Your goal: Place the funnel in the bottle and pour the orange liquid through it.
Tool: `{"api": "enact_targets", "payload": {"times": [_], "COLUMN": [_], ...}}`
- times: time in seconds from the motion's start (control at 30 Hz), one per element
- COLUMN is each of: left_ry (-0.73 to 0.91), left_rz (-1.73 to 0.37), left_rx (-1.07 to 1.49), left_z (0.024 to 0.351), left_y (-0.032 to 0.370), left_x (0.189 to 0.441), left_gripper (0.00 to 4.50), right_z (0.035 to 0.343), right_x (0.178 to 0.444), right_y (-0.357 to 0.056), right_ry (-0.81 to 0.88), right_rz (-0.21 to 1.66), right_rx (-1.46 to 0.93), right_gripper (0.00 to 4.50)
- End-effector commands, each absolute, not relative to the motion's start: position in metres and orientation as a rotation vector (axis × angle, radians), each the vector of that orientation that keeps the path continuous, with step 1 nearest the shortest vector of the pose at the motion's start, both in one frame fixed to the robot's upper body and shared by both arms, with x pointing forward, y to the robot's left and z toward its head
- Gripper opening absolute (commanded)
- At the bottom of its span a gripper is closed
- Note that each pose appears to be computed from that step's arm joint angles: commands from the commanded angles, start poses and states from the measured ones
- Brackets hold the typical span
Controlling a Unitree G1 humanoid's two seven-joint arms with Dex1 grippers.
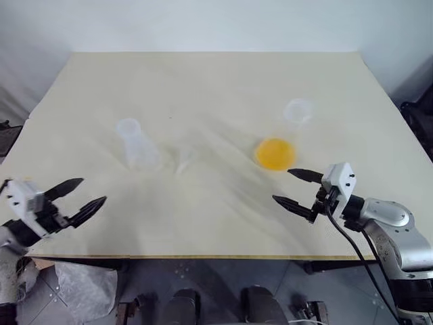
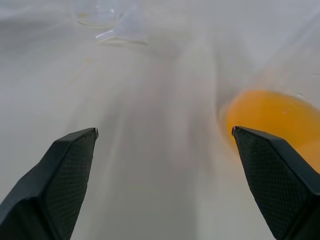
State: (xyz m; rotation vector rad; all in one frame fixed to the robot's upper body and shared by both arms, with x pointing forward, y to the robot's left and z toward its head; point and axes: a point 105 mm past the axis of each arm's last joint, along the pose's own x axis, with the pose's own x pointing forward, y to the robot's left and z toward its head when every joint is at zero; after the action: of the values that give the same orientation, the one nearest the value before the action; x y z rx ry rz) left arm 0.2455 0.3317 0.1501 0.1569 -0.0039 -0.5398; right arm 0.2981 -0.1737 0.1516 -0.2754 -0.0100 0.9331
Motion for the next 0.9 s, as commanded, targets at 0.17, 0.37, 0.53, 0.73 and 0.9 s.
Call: {"api": "enact_targets", "payload": {"times": [0.17,0.37,0.53,0.73,0.9], "left_ry": [-0.023,-0.041,-0.041,-0.063,-0.072], "left_rz": [-0.539,-0.632,-0.714,-0.802,-0.864], "left_rx": [0.181,0.195,0.195,0.203,0.2], "left_z": [0.169,0.187,0.192,0.198,0.204], "left_y": [0.345,0.338,0.328,0.31,0.29], "left_x": [0.225,0.247,0.289,0.329,0.356], "left_gripper": [4.47,4.47,4.47,4.47,4.47], "right_z": [0.161,0.165,0.182,0.198,0.211], "right_x": [0.303,0.293,0.285,0.28,0.281], "right_y": [-0.166,-0.158,-0.145,-0.133,-0.116], "right_ry": [-0.057,-0.077,-0.129,-0.189,-0.215], "right_rz": [0.989,1.053,1.09,1.113,1.145], "right_rx": [-0.289,-0.296,-0.272,-0.26,-0.27], "right_gripper": [4.5,4.5,4.5,4.5,4.5]}}
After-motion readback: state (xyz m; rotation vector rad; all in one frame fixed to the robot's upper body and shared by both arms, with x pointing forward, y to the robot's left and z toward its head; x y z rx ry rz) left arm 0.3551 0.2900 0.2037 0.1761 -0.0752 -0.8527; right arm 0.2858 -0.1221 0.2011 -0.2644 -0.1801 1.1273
